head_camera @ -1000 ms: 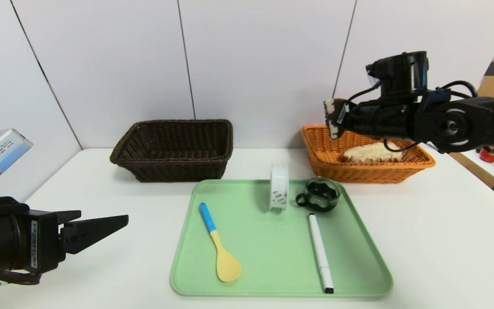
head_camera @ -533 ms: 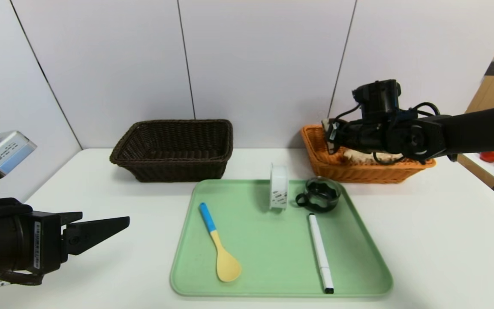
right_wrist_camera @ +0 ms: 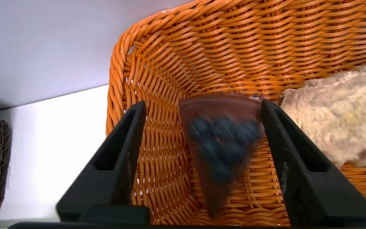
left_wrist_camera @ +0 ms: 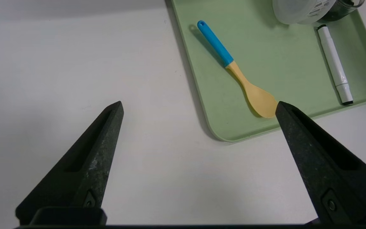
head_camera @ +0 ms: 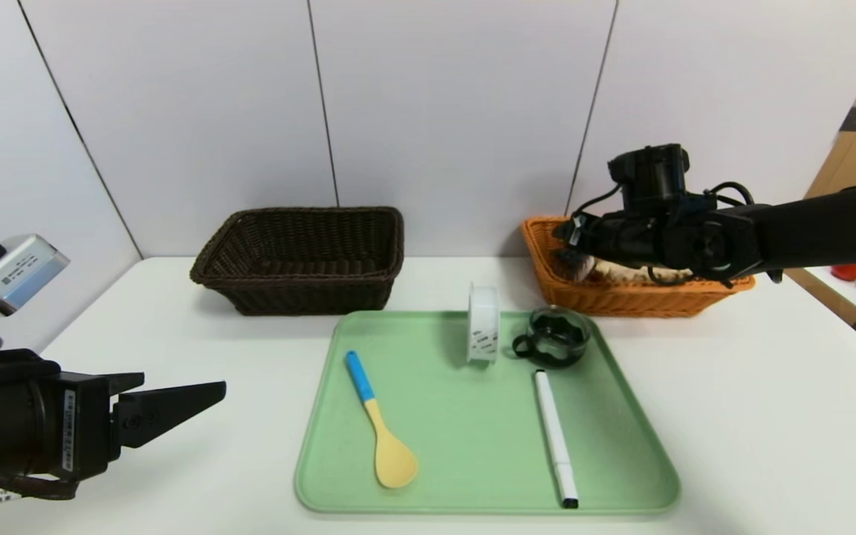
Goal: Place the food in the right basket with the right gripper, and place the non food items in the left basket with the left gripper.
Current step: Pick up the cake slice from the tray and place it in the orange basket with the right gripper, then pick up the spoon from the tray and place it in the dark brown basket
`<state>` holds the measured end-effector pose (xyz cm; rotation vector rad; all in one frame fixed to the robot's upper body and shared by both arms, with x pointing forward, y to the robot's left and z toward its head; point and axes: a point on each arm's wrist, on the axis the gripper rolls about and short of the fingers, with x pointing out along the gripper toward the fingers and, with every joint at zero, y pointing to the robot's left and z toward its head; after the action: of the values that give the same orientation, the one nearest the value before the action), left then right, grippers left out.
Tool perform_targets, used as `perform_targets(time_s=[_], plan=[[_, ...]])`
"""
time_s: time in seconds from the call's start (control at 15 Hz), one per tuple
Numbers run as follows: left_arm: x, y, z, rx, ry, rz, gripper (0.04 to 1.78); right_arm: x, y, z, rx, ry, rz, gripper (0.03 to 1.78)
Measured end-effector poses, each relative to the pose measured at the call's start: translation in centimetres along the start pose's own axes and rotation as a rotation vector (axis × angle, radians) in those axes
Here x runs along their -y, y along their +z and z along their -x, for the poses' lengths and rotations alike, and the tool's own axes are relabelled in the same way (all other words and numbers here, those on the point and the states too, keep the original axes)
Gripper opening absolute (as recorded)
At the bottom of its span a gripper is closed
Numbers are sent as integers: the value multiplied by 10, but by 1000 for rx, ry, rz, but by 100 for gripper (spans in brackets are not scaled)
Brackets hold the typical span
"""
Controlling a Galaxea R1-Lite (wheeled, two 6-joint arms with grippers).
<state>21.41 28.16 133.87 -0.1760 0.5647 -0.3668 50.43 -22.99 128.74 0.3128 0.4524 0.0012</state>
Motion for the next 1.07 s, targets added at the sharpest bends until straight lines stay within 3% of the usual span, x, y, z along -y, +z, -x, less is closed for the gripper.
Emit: perform_targets(time_s=[0.47, 0.6, 0.87, 1.07], plan=[[1, 3, 1, 23, -7, -1, 169, -9, 24, 22, 119, -75, -11, 154], [2, 7, 3, 38, -25, 27, 169, -16, 31, 42, 112, -76, 13, 158], [7, 18, 10, 35, -75, 179, 169, -20, 35, 99, -100, -120, 95, 163], [12, 24, 16, 11, -77, 170, 169, -26, 31, 157, -353, -67, 96, 166]])
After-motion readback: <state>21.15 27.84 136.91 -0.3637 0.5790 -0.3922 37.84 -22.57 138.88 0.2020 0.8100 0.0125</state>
